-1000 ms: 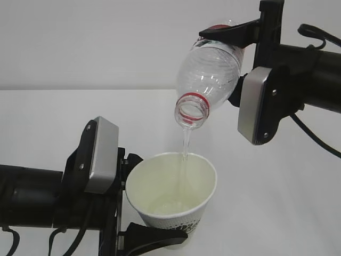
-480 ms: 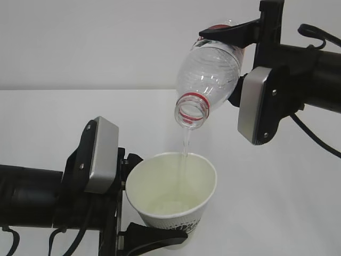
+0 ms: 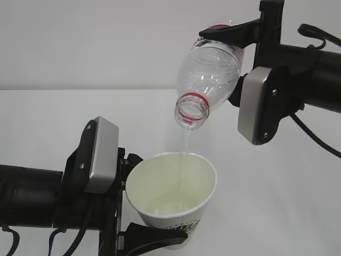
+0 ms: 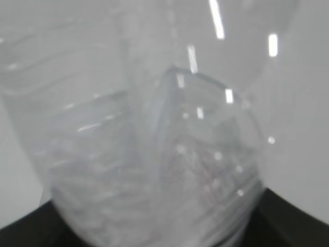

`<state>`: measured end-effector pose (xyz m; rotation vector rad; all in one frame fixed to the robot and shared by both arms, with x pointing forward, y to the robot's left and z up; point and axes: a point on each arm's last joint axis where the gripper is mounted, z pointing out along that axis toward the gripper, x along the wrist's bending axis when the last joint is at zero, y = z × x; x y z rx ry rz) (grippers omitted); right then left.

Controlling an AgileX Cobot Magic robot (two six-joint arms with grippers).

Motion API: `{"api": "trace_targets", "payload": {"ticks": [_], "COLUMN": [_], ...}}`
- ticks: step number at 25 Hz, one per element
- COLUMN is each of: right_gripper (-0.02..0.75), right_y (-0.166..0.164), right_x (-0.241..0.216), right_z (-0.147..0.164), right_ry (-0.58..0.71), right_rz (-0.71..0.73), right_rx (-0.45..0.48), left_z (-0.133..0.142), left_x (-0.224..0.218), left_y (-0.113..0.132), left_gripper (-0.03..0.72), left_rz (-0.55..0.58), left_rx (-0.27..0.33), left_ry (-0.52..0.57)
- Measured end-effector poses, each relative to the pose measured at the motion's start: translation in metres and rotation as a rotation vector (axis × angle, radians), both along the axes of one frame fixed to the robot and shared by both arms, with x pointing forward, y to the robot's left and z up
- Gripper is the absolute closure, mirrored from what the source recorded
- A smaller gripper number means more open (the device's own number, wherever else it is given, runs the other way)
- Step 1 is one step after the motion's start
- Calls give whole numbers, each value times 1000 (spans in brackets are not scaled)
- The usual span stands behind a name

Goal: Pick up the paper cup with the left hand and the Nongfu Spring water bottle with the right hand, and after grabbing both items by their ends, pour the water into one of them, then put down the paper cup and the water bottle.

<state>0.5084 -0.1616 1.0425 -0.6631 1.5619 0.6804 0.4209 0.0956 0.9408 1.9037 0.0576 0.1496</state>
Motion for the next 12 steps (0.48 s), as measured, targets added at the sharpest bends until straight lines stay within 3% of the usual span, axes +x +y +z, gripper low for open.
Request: {"api": "trace_targets", "payload": {"ticks": [12], "right_gripper": [259], "right_y": [0], "right_x": [0], "right_z": [0], "right_ry": [-6], "right_rz": [1], "right_rx": [-5], "left_z": [0], "left_x": [0], "left_y": [0], "left_gripper": [118], "left_rz": [0], "left_rx": [0], "left_ry": [0]}}
